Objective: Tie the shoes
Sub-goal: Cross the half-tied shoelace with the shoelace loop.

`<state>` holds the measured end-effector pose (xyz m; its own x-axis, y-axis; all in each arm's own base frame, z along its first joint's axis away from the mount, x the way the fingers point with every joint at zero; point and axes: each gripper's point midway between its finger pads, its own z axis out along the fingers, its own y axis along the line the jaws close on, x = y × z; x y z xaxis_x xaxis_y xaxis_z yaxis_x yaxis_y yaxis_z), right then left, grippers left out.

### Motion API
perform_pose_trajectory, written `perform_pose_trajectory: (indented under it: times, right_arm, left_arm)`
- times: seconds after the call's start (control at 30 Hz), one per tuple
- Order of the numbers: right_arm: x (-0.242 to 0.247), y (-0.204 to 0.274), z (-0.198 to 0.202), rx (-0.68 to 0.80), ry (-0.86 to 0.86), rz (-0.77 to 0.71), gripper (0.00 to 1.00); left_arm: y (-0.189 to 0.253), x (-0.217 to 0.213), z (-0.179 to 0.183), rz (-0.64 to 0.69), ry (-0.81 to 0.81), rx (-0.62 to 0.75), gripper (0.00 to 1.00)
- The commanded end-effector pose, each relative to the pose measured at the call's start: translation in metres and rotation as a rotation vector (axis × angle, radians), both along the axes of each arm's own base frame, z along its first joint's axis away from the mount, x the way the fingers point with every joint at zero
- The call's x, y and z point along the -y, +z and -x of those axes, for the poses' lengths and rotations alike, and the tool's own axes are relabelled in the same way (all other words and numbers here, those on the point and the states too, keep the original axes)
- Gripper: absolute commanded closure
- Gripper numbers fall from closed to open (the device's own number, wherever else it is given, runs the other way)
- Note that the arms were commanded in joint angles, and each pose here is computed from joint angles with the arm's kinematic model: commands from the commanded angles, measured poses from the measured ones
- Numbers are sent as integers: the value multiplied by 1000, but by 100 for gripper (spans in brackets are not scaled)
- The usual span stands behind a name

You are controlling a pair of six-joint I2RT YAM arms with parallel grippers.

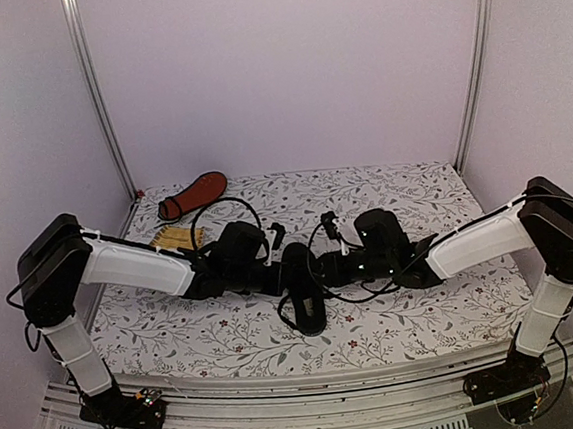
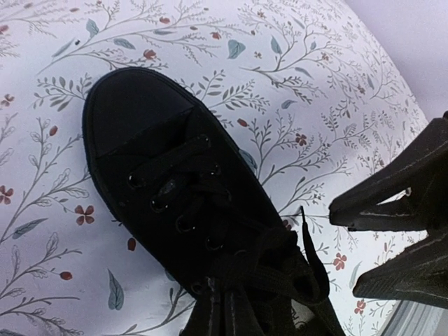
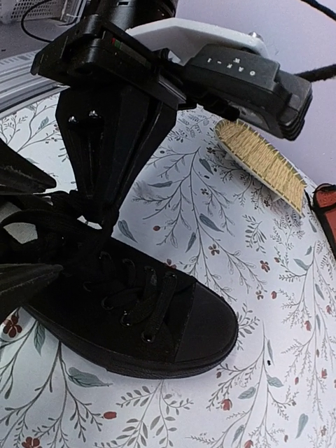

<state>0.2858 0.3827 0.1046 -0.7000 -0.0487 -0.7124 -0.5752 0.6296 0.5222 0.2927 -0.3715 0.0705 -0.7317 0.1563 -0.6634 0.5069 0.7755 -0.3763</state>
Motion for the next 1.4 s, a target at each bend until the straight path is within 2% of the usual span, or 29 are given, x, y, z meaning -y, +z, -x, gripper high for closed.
perform_pose_trajectory:
  times: [0.0,0.13,0.37,0.57,1.2,1.37]
  right_arm:
    - [-10,-5,0,-93,-24,-17,67]
    - [-14,-10,1,-82,-19,15,63]
    - [-7,-16,-13,42,-68,132,53]
    - [-16,-18,-18,121,0,189,49]
    - [-24,-39,-32,145,5,269,51]
    - [-20,-42,-43,157,-55,292,55]
  left_arm:
    - [22,0,-6,-16,24,79,100]
    - [24,-1,-6,-17,25,92,100]
    - [27,1,-4,-17,14,108,100]
    - [29,3,-4,-16,8,119,100]
    - [36,4,-2,-9,-5,140,100]
    - [34,7,4,2,-23,128,100]
